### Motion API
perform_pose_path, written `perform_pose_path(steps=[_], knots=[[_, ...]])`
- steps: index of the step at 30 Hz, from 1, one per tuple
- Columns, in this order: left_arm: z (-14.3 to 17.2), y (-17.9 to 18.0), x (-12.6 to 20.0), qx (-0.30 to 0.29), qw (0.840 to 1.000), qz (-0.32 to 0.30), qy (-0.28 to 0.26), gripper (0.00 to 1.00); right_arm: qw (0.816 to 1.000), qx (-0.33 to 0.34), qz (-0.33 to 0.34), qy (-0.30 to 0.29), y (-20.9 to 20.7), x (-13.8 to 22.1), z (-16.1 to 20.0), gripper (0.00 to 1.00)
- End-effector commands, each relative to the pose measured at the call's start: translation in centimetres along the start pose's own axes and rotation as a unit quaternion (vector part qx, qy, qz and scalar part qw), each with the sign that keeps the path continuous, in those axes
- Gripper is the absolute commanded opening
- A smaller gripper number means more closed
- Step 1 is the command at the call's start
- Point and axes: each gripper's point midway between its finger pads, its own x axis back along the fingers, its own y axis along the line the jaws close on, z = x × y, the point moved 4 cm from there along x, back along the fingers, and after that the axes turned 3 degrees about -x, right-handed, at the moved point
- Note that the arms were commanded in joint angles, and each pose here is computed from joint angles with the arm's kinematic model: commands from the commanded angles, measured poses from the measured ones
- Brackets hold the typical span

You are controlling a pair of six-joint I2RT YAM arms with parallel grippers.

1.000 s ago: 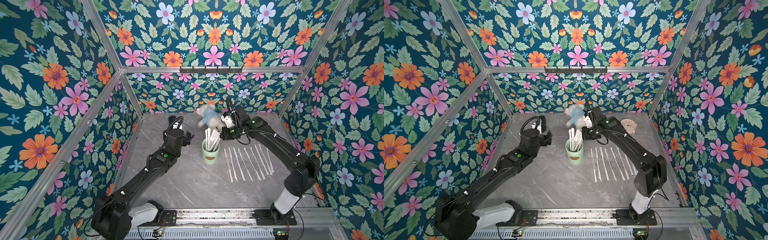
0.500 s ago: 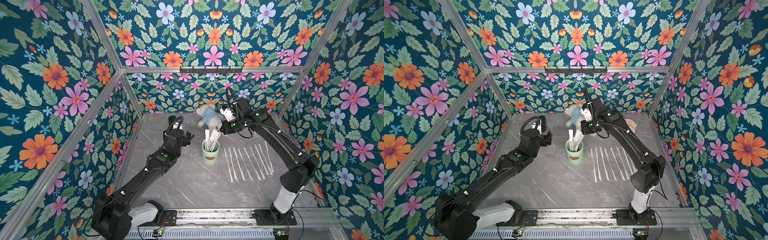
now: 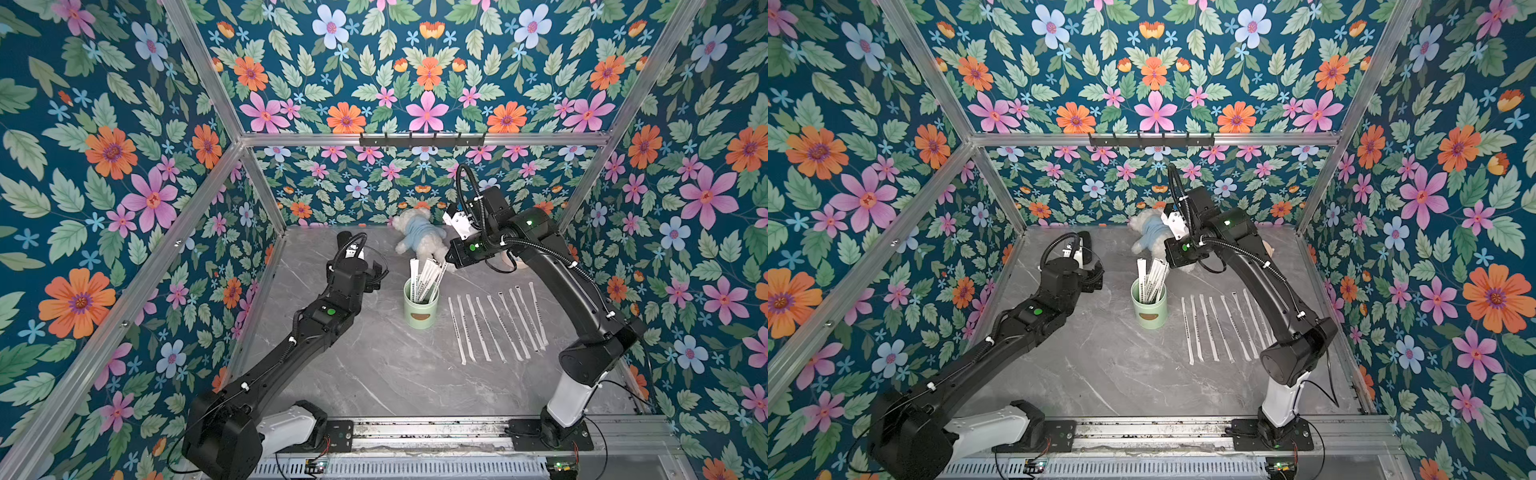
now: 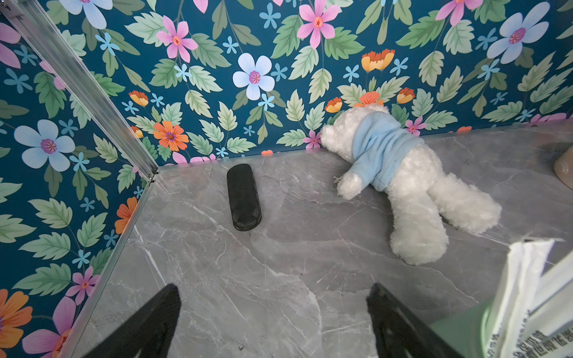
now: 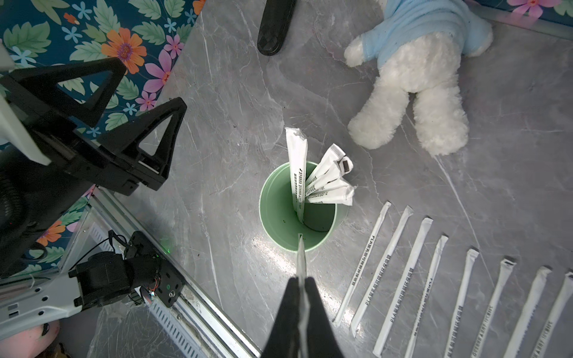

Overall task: Take the straws out of the storage container
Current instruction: Pick up the straw from the container.

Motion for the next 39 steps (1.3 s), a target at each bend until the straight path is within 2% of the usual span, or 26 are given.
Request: perform_pose_path(steps=[1, 18, 33, 39], knots=[[-0.6, 0.0, 0.1, 0.003, 1.000, 0.000, -0.009, 0.96, 1.000, 0.010, 0.008, 0.005, -0.1, 0.3, 0.2, 0.07], [-0.6, 0.0, 0.1, 0.003, 1.000, 0.003, -0.009, 0.96, 1.000, 0.006, -0.020, -0.014, 1.1, 1.2, -1.6, 0.07], [-0.7, 0.0, 0.2, 0.004, 1.000, 0.003, -0.010, 0.96, 1.000, -0.001, -0.025, -0.001, 1.3, 1.2, -1.6, 0.07], [-0.7, -0.1, 0.1, 0.003, 1.000, 0.004, -0.009, 0.96, 1.000, 0.017, -0.021, -0.005, 1.6, 2.9, -1.2, 0.06]])
